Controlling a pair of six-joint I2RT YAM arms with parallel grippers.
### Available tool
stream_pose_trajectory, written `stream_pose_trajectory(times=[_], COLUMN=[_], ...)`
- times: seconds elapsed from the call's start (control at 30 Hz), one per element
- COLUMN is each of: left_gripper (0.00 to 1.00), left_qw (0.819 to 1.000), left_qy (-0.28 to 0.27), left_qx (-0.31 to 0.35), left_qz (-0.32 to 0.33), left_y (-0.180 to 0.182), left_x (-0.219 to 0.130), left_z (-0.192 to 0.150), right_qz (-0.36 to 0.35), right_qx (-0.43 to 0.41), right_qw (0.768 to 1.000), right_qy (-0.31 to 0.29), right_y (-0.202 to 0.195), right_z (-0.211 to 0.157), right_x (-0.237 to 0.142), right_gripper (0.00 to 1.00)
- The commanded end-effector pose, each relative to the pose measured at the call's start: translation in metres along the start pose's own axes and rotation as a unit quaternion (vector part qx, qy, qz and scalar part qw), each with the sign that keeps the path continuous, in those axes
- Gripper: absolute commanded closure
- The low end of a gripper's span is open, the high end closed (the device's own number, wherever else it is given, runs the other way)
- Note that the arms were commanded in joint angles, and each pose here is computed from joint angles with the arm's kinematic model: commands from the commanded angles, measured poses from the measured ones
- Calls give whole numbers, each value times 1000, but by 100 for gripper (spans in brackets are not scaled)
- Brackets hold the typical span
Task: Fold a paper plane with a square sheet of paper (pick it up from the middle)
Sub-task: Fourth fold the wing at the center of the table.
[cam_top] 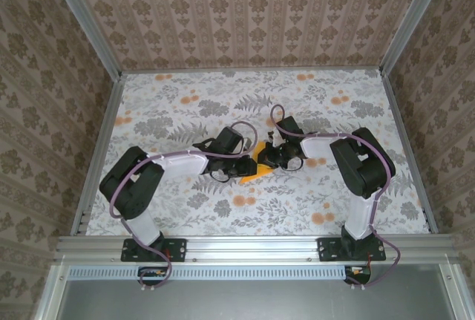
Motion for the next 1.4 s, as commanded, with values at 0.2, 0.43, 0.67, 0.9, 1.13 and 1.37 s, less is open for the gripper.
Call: stream_pose_trajectory(times=[0.2,0.43,0.67,0.9,1.13,1.37], left_gripper=[76,77,77,78,78,78], left_qw=[999,999,998,997,997,999], left_qy=[29,26,28,30,30,21], left_qx=[-24,-31,-35,-39,-31,-2], left_qz=[8,28,50,64,66,44], left_y=[9,18,26,33,30,5], left_x=[12,11,9,9,7,0], left_z=[-9,-11,-14,-15,-15,-13], right_qz=[-89,-92,-95,-95,-97,-97], right_qx=[39,42,44,44,45,45], right_qw=[995,995,995,994,994,994], right_qy=[6,7,8,8,8,8], right_y=[-44,-47,-48,-49,-50,-50], right_z=[-6,-6,-6,-7,-7,-7], right_x=[11,12,12,12,12,12], right_gripper=[90,90,90,90,90,90])
Point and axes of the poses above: each hand's point on the last joint's axis, 136 mm out from that joint toward the fingers, its own x axis out along the fingers, its own y axis along the line the jaws close on, z = x × y, the point moved 4 cm from there along -x, back along the fingers, and after that the axes turned 4 degrees about x, right-handed, at the moved point
